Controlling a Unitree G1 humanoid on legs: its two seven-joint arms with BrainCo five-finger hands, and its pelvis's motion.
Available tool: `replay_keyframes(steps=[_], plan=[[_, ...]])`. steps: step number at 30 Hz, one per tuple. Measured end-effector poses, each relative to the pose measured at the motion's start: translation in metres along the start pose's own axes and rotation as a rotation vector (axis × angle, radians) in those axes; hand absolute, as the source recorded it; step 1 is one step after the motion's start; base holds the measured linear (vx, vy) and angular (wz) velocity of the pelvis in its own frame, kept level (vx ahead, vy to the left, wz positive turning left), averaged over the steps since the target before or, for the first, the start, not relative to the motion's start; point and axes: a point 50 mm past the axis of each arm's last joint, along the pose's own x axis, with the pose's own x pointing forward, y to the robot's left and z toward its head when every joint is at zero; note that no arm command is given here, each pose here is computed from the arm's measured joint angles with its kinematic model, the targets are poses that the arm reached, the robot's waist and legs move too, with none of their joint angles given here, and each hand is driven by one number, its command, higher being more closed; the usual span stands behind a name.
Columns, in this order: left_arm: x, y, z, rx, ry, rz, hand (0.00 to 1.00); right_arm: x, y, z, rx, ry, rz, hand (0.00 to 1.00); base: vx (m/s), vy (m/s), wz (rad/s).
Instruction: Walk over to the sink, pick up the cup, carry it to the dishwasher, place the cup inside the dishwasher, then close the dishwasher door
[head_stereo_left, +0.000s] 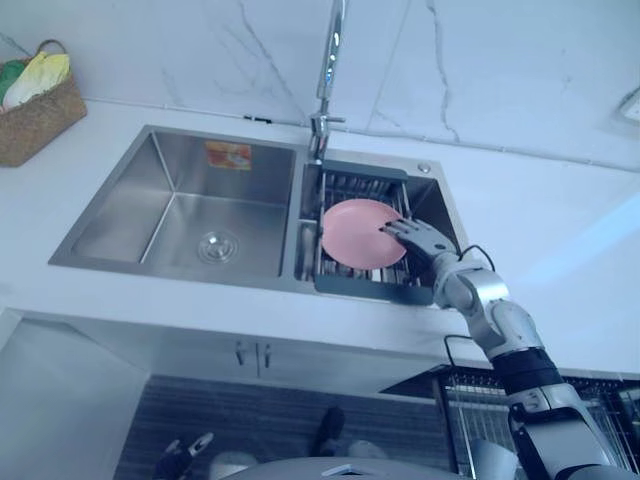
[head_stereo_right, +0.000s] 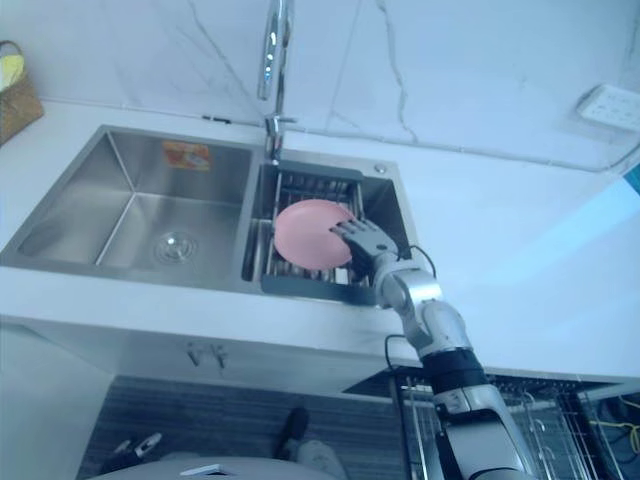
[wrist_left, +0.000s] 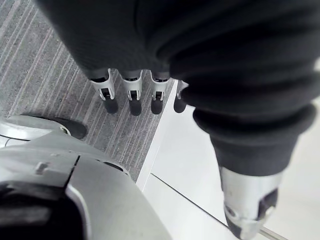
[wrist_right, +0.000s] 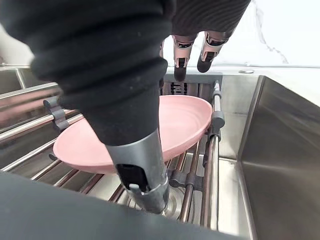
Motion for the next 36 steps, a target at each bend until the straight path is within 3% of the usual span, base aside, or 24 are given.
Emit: replay_keyframes(steps=[19,20,36], plan=[[-0.001,0.001,0.004,0.004,-0.035,0.018,0.00,0.005,0.026,0.006,-0.074,-0.035,0.026,0.00,-0.01,0.036,0.04],[-0.001,0.001,0.005,0.004,-0.036,0.019,0.00,0.005,0.027,0.006,-0.075,-0.036,0.029,1.00,0.00,0.027,0.06],[0.000,-0.002,0.005,0.024,-0.038,0.005,0.00,0.011,0.029,0.007,-0.187,-0.035,-0.027,1.00,-0.01,0.037,0.01]])
